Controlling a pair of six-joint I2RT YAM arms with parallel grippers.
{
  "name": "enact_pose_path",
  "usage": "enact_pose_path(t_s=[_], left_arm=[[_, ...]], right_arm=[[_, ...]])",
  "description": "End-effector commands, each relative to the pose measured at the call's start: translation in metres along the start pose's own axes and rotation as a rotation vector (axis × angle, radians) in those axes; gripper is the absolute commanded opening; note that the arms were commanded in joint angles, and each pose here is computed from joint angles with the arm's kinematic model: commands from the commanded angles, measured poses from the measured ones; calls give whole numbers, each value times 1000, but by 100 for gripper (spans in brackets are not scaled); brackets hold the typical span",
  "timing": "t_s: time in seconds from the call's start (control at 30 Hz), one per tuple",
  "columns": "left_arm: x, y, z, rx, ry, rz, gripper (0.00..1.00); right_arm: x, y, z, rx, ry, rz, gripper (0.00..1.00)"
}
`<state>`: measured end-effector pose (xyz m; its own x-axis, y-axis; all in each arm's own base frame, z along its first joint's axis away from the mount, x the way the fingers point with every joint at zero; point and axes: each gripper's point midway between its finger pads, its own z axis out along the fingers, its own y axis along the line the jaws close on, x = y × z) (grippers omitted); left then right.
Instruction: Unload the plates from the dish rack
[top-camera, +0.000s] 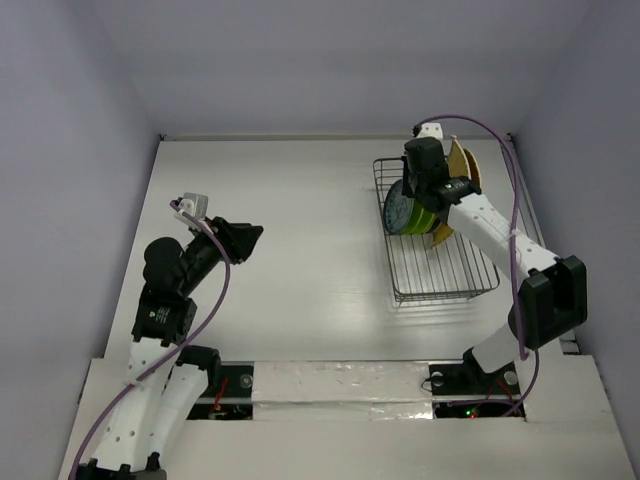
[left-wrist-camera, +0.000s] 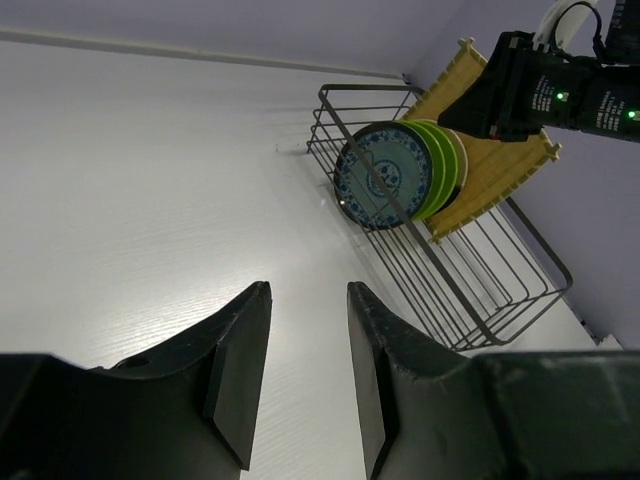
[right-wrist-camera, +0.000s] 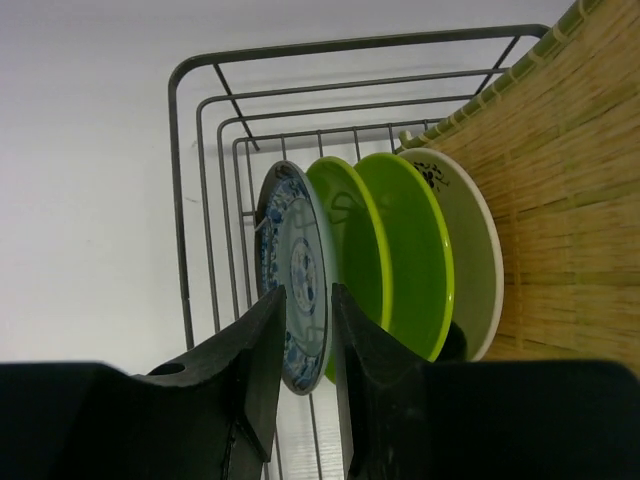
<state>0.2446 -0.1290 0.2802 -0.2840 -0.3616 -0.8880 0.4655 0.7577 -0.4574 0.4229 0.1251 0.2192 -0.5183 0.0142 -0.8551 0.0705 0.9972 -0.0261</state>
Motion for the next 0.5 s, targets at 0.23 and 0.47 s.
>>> enact_pose_path(t_s=[0.23, 0.47], left_arm=[[-24, -18, -3, 59, -60, 45, 34], [-22, -18, -2, 60, -52, 42, 34]], right_arm=[[14, -10, 33, 65, 38, -25, 28], [23, -16, 41, 94, 47, -27, 24]])
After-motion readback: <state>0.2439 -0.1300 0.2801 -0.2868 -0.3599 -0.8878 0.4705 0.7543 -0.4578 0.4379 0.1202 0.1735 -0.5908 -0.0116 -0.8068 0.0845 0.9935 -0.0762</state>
